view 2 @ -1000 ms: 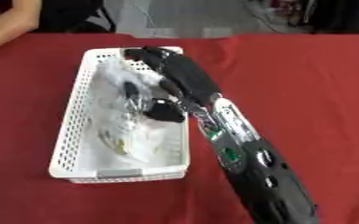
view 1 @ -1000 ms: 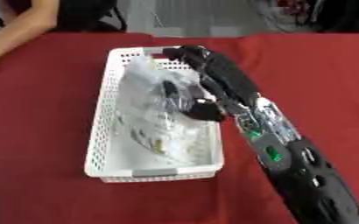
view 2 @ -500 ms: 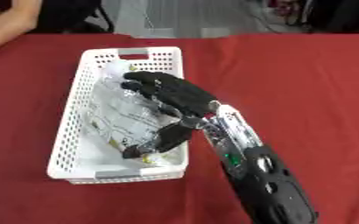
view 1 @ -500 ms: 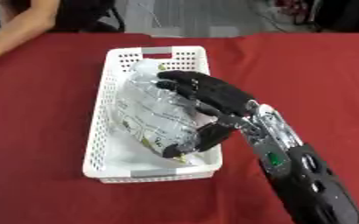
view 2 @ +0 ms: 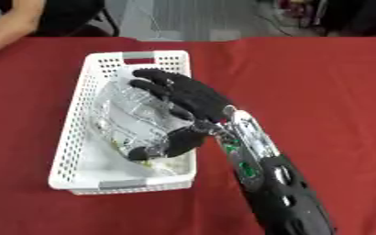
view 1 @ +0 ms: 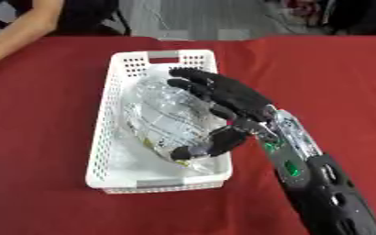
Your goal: Pick up objects on the table and place them in the box.
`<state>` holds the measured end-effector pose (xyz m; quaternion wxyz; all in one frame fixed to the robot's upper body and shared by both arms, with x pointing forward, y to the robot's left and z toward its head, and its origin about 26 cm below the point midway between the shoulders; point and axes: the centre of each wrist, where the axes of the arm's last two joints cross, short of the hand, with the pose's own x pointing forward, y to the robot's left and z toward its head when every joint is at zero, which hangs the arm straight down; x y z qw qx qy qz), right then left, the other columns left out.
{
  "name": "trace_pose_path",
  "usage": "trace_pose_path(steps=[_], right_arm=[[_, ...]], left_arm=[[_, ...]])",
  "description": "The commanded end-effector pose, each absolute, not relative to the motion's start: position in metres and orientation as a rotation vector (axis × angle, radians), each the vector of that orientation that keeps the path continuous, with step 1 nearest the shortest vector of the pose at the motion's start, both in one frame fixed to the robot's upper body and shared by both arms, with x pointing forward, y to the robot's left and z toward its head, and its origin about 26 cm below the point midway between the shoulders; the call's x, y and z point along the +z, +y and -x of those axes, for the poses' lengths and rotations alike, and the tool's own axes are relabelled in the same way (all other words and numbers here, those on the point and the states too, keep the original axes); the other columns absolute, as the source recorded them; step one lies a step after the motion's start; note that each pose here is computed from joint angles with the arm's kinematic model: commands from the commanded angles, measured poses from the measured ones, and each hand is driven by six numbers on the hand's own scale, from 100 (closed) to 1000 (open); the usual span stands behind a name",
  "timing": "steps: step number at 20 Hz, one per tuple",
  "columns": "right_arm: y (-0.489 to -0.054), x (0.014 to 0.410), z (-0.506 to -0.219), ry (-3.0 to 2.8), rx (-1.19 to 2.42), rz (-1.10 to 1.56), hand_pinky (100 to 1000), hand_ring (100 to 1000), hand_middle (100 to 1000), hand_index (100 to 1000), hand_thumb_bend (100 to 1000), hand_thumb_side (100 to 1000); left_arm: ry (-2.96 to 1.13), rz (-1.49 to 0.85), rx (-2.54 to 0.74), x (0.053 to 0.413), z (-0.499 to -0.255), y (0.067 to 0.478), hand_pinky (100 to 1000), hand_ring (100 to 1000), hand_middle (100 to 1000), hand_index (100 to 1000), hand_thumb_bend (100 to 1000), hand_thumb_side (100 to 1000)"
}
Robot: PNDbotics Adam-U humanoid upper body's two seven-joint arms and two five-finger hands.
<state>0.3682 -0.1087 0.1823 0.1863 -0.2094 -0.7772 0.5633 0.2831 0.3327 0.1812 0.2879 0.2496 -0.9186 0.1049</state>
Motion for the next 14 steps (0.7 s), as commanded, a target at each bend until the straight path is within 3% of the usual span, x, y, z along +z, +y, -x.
trace_pose_path(steps=[1,4,7,13,14], right_arm=[[-0.128,0.217,-0.355,-2.392,1.32,0.672,809,977,984,1000,562,975],[-0.148,0.24,-0.339,-2.59,0.874,0.75,786,954,959,1000,454,1000],[-0.165,0.255,-0.325,-2.707,0.433,0.848,791,953,958,1000,413,1000],[-0.184,0.25,-0.32,-2.658,0.168,0.98,770,950,959,1000,374,993],[-0.187,0.247,-0.32,-2.637,0.163,1.003,768,950,958,1000,407,1000]], left_arm=[[-2.479,-0.681,0.27,0.189,-0.282,0.334,605,601,729,796,100,1000],[-2.476,-0.686,0.274,0.188,-0.281,0.334,605,601,729,796,100,1000],[-2.474,-0.69,0.276,0.188,-0.281,0.335,605,601,729,795,100,1000],[-2.471,-0.694,0.277,0.188,-0.281,0.335,605,601,729,795,100,1000],[-2.47,-0.695,0.277,0.188,-0.281,0.335,605,601,729,795,100,1000]])
